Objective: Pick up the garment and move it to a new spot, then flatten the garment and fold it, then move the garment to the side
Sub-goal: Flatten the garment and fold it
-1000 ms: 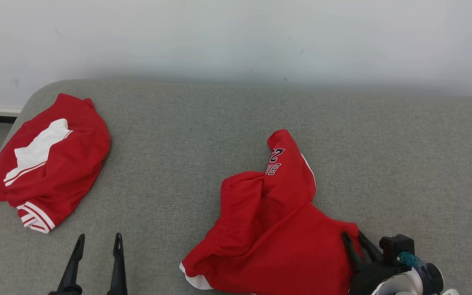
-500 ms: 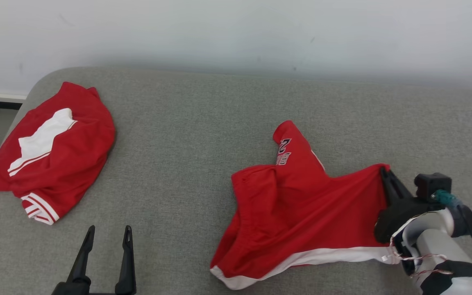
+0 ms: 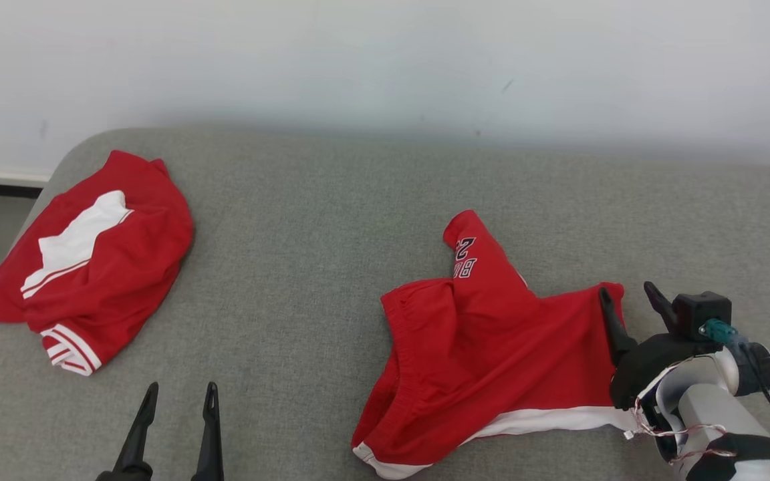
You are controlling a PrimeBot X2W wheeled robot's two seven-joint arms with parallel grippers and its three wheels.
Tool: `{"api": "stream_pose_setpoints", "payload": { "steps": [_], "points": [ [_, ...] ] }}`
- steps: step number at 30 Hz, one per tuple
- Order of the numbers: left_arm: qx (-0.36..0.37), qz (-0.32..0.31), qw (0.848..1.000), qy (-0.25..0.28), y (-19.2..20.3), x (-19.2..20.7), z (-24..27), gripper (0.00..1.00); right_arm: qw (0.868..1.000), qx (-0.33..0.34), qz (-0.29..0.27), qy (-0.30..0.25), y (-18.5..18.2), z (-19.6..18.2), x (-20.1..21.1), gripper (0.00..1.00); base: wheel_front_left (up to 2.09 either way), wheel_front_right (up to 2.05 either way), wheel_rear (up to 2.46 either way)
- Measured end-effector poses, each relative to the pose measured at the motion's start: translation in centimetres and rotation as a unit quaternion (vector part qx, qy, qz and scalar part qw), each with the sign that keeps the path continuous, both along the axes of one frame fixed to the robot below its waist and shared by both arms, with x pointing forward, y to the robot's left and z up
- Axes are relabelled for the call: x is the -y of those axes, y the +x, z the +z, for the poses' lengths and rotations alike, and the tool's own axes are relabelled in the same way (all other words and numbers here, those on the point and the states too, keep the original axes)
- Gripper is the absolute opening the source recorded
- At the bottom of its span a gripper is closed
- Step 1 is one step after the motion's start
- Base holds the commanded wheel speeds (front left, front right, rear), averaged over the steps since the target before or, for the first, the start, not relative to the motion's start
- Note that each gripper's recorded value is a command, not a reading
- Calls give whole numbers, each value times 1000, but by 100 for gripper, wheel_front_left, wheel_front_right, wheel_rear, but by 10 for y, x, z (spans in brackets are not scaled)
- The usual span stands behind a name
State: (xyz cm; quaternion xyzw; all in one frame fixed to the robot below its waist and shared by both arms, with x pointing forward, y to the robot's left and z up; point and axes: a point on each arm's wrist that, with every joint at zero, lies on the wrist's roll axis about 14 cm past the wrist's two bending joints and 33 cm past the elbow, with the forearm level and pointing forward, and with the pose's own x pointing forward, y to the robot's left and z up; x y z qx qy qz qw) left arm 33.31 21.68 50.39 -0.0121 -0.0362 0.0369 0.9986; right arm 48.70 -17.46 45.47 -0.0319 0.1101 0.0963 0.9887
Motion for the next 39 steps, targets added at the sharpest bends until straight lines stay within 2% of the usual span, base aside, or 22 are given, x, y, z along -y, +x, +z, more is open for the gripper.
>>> {"api": "stream_pose_setpoints", "payload": {
  "steps": [6, 17, 27, 32, 39],
  "points": [
    [10, -7, 1000, 3, -3, 3, 6, 100, 998, 59, 4, 15, -20, 28, 3, 100, 0, 0, 0],
    [21, -29, 999, 7, 4, 14, 13, 100, 989, 134, -14, 60, -78, 54, 6, 100, 0, 0, 0],
    [29, -28, 999, 13, 3, 12, 18, 100, 988, 119, -36, 86, -120, 37, -2, 100, 0, 0, 0],
    [20, -34, 999, 13, 6, 15, 12, 100, 990, 99, -44, 85, -128, 23, -1, 100, 0, 0, 0],
    [-36, -108, 993, 23, 3, 48, -23, 100, 993, 73, -51, 71, -126, 7, 9, 100, 0, 0, 0]
  ]
}}
